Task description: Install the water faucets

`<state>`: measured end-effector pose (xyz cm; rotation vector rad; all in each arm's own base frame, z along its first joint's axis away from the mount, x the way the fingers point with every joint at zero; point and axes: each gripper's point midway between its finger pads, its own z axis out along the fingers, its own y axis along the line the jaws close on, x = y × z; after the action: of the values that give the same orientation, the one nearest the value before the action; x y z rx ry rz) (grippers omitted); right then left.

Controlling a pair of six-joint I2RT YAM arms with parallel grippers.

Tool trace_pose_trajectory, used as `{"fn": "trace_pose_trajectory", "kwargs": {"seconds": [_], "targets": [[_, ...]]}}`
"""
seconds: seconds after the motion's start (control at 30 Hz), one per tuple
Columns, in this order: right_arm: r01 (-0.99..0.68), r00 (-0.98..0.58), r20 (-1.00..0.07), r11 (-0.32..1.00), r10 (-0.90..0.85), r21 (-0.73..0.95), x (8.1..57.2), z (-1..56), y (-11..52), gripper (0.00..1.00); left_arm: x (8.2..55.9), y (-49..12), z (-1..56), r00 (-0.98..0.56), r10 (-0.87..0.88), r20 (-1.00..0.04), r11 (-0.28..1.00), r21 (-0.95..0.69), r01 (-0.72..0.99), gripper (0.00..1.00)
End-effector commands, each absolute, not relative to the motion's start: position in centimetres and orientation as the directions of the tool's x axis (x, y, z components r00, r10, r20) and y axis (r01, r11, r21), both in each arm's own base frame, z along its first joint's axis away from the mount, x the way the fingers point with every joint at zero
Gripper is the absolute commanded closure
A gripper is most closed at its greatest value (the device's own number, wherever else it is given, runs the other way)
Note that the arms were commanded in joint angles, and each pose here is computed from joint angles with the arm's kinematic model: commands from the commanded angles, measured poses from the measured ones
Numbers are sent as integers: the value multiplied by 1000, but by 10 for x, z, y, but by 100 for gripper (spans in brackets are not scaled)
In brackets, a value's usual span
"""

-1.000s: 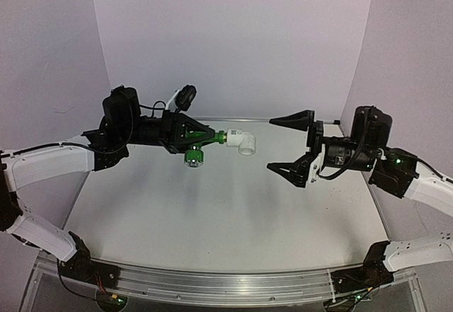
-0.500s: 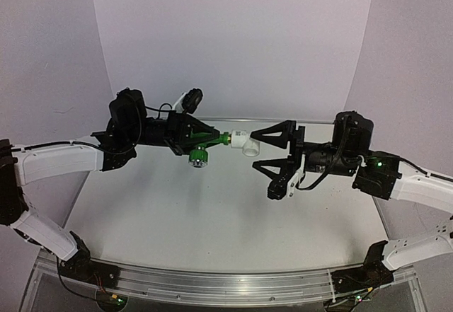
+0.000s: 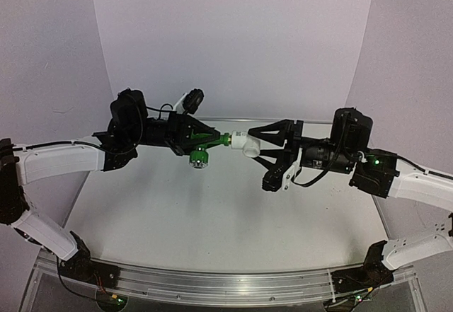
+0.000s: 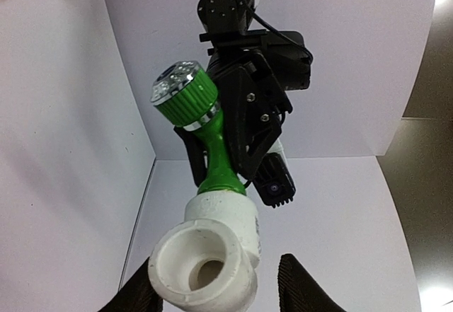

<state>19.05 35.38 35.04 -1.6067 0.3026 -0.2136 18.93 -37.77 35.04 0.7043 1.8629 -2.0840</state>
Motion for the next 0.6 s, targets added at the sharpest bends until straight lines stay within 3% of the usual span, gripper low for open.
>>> {"fn": "trace_pose_trajectory", "kwargs": {"seconds": [0.0,0.23,0.57], "targets": [[-62,945,-72,41,-318,-997,190,380,357,52,187,-382,369,-809,115,-576,-200,-812,549,100],[-103,941,-120,70,-318,-992,190,388,358,68,185,-382,369,-796,113,-594,-196,-799,568,100],[-462,819,-503,202,-275,-863,195,417,360,74,174,-377,371,-671,71,-738,-155,-672,724,100]]}}
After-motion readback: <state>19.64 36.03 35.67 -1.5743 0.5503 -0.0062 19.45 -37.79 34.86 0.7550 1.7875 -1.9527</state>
